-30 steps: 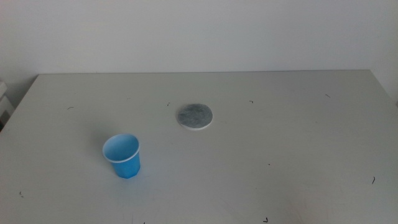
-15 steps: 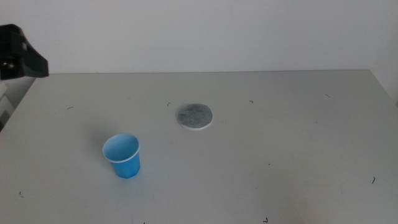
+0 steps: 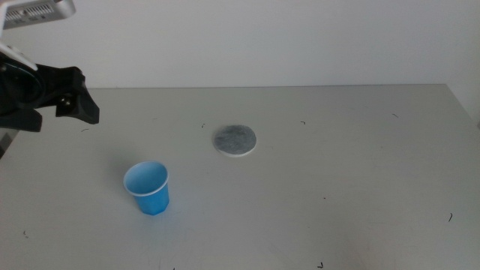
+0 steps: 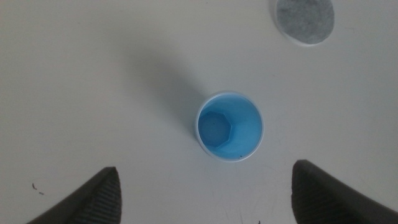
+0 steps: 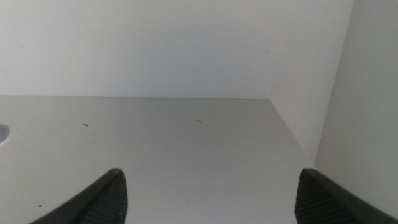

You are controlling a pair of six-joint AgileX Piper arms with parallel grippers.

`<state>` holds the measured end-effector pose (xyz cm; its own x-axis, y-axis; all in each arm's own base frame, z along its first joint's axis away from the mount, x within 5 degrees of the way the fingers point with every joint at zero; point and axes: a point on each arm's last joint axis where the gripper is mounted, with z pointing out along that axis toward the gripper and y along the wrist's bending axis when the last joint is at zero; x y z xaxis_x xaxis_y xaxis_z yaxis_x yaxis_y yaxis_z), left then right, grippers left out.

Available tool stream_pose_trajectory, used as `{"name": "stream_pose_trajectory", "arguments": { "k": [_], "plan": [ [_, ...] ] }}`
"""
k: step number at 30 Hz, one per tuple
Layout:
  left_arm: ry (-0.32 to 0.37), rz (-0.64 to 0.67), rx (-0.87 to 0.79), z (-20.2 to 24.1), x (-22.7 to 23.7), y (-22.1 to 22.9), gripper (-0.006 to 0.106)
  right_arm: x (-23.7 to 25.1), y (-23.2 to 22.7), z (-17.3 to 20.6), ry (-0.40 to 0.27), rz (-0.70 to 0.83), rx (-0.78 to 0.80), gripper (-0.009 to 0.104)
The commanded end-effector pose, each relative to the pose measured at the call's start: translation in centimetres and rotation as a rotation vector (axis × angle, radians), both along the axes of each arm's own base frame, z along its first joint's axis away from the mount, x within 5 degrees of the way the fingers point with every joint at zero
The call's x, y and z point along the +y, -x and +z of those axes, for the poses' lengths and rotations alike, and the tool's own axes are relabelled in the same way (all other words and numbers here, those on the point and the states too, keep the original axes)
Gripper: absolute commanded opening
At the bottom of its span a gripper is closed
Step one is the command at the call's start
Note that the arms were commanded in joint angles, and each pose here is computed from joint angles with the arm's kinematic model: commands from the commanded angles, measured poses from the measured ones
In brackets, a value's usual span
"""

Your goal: Place an empty cup on a cup mat.

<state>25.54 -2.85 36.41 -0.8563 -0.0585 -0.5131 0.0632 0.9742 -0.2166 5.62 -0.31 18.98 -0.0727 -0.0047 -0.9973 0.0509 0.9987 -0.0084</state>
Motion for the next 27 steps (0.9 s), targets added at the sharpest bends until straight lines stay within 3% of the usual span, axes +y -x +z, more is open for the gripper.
{"name": "stream_pose_trajectory", "arguments": {
  "k": [1,9,14,27],
  "plan": [
    [0.033,0.009,-0.057,0.9,-0.2,-0.9,0.105,0.0,0.2,1.2,0.023,0.004,-0.108,0.094],
    [0.029,0.012,0.106,-3.8,-0.4,-4.6,0.105,0.0,0.2,1.2,0.023,0.004,-0.108,0.094],
    [0.066,0.010,0.206,-6.8,-1.0,-6.4,0.105,0.0,0.2,1.2,0.023,0.004,-0.108,0.094],
    [0.016,-0.026,0.389,-14.1,-3.0,-9.5,0.105,0.0,0.2,1.2,0.023,0.004,-0.108,0.094]
  ]
}}
